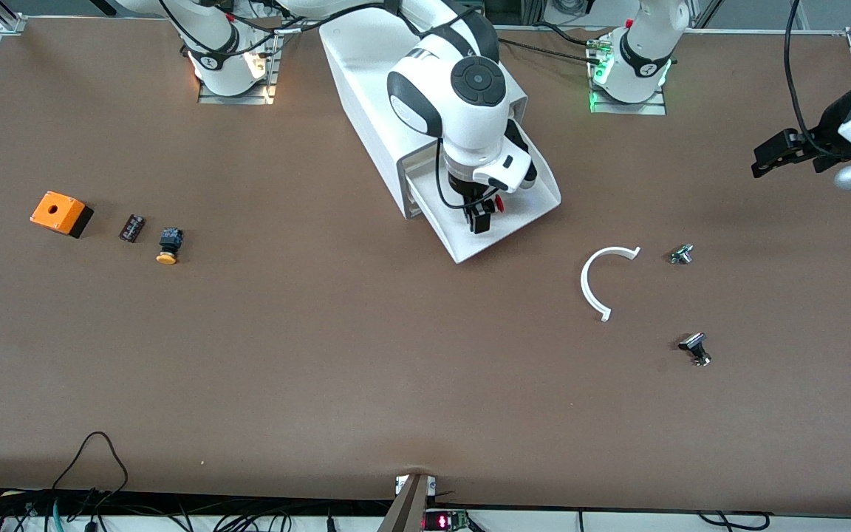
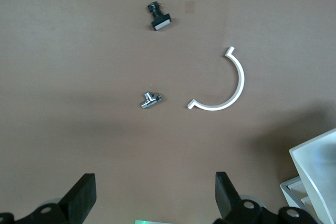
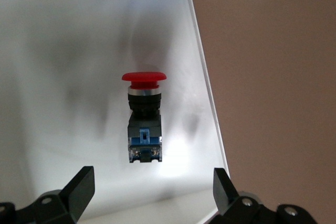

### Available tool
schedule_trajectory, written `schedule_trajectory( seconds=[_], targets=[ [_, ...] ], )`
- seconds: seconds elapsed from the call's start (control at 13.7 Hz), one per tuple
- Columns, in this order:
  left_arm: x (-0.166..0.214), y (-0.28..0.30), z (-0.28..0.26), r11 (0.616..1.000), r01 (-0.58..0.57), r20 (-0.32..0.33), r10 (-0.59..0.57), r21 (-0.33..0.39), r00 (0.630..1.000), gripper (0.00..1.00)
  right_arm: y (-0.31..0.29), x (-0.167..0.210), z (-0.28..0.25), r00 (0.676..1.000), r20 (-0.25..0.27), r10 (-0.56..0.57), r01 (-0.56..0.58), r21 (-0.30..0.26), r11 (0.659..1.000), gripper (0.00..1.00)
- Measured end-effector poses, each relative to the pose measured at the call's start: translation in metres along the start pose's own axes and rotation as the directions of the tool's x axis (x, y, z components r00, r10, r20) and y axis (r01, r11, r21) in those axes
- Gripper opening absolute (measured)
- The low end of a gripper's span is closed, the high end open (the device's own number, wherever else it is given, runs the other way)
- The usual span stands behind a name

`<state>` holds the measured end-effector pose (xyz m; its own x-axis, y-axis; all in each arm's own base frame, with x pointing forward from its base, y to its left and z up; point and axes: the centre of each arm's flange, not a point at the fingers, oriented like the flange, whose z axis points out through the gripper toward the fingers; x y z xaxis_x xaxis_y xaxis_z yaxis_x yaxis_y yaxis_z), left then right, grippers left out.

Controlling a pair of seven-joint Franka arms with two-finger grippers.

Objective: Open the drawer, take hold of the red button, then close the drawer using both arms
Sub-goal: 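Close the right gripper around the red button's blue base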

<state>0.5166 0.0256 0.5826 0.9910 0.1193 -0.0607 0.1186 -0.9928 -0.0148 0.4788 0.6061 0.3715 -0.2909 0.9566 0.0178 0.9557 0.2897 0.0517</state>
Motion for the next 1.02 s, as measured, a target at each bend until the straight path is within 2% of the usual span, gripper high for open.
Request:
schedule_trajectory(
  seconds=[0.22, 0.51, 1.02],
  targets=[
    [0.002, -0.016, -0.005, 1.0, 0.03, -0.019, -0.03, -0.003, 0.999, 1.0, 0.002, 0.003, 0.02, 1.0, 0.0, 0.008, -0.008, -0.003, 1.0, 1.0],
    [0.004, -0.035, -0.024, 0.998, 0.065, -0.057, -0.066, -0.008, 0.996, 1.0, 0.002, 0.004, 0.019, 1.0, -0.003, 0.009, -0.009, -0.006, 1.0, 1.0],
    [0.008, -0.024, -0.023, 0.999, 0.044, -0.017, -0.044, -0.006, 0.999, 1.0, -0.015, 0.028, 0.018, 0.999, -0.023, 0.043, -0.043, 0.007, 0.999, 1.0]
  ],
)
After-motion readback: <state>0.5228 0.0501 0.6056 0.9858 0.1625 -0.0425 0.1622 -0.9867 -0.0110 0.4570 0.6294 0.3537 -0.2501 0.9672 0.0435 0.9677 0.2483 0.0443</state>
